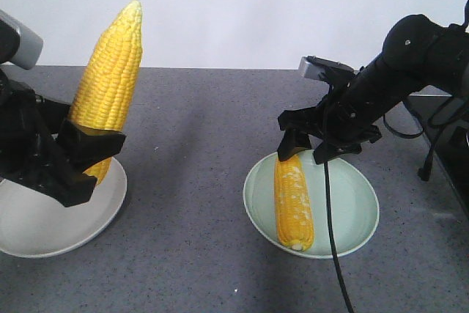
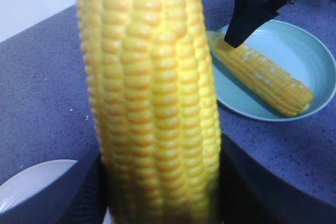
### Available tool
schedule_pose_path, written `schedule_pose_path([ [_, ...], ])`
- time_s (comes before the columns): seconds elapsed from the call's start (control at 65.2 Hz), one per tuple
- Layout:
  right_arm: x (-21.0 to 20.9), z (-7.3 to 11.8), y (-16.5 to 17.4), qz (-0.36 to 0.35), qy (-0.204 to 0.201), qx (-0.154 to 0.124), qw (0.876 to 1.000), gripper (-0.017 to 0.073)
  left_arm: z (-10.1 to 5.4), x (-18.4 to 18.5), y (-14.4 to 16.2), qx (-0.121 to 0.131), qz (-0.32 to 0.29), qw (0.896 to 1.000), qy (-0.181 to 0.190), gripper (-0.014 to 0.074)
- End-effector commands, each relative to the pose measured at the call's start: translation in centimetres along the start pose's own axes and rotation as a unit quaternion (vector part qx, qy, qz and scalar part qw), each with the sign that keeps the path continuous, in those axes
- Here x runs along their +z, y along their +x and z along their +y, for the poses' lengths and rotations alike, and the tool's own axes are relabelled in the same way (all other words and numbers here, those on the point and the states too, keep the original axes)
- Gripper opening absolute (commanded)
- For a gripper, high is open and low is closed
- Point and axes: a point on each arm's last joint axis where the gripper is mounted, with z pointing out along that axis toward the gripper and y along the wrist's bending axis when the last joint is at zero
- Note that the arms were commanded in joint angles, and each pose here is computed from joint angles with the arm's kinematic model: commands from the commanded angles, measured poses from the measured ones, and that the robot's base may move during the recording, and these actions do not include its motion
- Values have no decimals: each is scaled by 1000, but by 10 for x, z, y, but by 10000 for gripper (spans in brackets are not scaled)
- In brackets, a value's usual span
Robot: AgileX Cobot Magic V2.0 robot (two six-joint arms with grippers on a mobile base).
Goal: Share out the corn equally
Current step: 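Tilt the right gripper's cob down onto the green plate and release, then raise the right gripper off the green plate and move it aside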
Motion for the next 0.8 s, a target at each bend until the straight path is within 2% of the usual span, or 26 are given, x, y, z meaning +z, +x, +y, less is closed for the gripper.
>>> schedule_pose_path([
  [0.0, -30, 13, -4, -48, -7, -24, 999, 526, 1, -10, -13, -7, -52, 999, -8, 302],
  [0.184, -68, 30, 4, -104, -3, -54, 993, 526, 1, -10, -13, -7, -52, 999, -8, 302],
  [0.399, -113, 77, 39, -163, 52, -148, 974, 526, 1, -10, -13, -7, -52, 999, -8, 302],
  [0.491, -121, 94, 59, -192, 76, -173, 963, 526, 1, -10, -13, -7, -52, 999, -8, 302],
  [0.613, -123, 105, 87, -212, 94, -200, 952, 526, 1, -10, -13, -8, -52, 999, -8, 302],
  [0.782, -126, 111, 125, -239, 78, -222, 942, 526, 1, -10, -13, -8, -52, 999, -8, 302],
])
